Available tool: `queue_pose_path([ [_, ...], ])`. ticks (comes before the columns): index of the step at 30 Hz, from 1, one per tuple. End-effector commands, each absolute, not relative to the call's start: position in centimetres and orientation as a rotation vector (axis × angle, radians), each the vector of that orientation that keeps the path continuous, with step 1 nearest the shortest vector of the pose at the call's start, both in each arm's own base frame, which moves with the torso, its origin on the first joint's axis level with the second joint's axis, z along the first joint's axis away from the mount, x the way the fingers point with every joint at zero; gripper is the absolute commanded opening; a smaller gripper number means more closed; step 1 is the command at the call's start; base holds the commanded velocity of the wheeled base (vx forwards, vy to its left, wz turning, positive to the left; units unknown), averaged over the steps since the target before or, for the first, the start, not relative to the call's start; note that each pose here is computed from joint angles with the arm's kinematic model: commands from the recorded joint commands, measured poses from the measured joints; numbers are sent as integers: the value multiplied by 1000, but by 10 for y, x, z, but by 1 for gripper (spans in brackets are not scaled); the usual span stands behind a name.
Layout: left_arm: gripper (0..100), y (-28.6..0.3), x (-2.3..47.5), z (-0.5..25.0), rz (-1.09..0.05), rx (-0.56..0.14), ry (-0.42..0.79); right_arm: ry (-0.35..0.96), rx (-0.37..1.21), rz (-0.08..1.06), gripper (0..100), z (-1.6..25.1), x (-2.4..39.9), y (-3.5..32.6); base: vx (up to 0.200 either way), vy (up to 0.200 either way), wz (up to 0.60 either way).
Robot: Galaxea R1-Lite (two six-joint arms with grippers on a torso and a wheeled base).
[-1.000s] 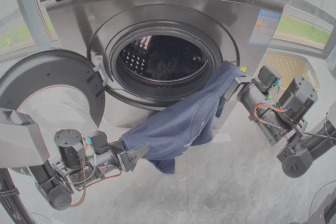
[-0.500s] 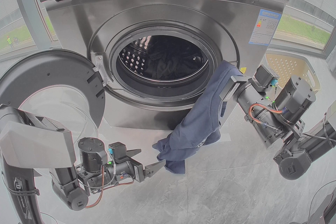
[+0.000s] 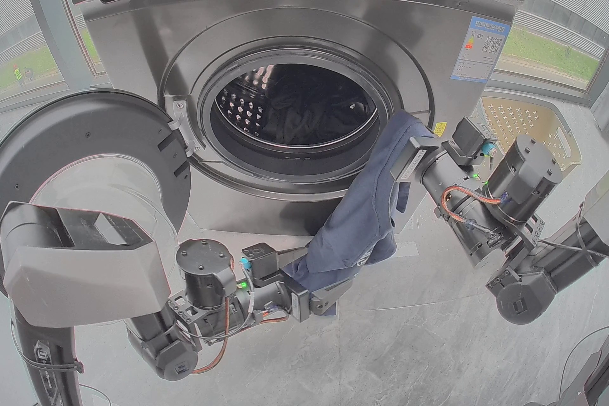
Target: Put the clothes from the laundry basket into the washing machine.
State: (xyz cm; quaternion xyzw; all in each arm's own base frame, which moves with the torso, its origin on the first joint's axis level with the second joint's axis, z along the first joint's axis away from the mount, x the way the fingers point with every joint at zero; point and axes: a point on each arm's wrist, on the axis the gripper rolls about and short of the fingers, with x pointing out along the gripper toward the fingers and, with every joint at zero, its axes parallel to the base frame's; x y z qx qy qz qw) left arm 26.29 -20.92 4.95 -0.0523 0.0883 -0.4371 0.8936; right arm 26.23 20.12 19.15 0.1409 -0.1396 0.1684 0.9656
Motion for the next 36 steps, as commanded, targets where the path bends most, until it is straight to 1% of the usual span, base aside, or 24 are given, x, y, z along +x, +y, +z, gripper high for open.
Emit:
queue_pose_path([
  [1, 100, -236, 269, 49, -942, -118, 139, -286, 287, 341, 0, 192, 264, 202, 0, 0, 0],
  [4, 100, -245, 272, 43, -938, -117, 133, -286, 287, 341, 0, 192, 264, 202, 0, 0, 0],
  [5, 100, -252, 274, 38, -943, -115, 131, -286, 287, 341, 0, 192, 264, 202, 0, 0, 0],
  [11, 100, -268, 284, 30, -951, -117, 103, -288, 288, 341, 0, 192, 264, 202, 0, 0, 0],
  [16, 100, -281, 297, 21, -914, -124, 72, -287, 288, 341, 0, 192, 264, 202, 0, 0, 0],
  [19, 100, -283, 300, 18, -900, -124, 65, -287, 288, 341, 0, 192, 264, 202, 0, 0, 0],
  [20, 100, -287, 309, 13, -862, -107, 37, -287, 288, 344, 0, 192, 263, 203, 0, 0, 0],
  [21, 100, -289, 312, 12, -852, -104, 26, -287, 289, 349, 0, 192, 262, 204, 0, 0, 0],
  [24, 100, -293, 319, 13, -831, -111, 1, -287, 289, 349, 0, 192, 262, 204, 0, 0, 0],
  [30, 100, -298, 324, 14, -804, -114, -11, -287, 290, 352, 0, 192, 261, 205, 0, 0, 0],
  [31, 100, -300, 327, 14, -783, -117, -23, -287, 290, 352, 0, 192, 261, 205, 0, 0, 0],
  [32, 0, -300, 328, 14, -774, -117, -22, -286, 289, 352, 0, 192, 261, 205, 0, 0, 0],
  [36, 0, -299, 329, 16, -760, -116, -32, -286, 289, 352, 0, 192, 261, 205, 0, 0, 0],
])
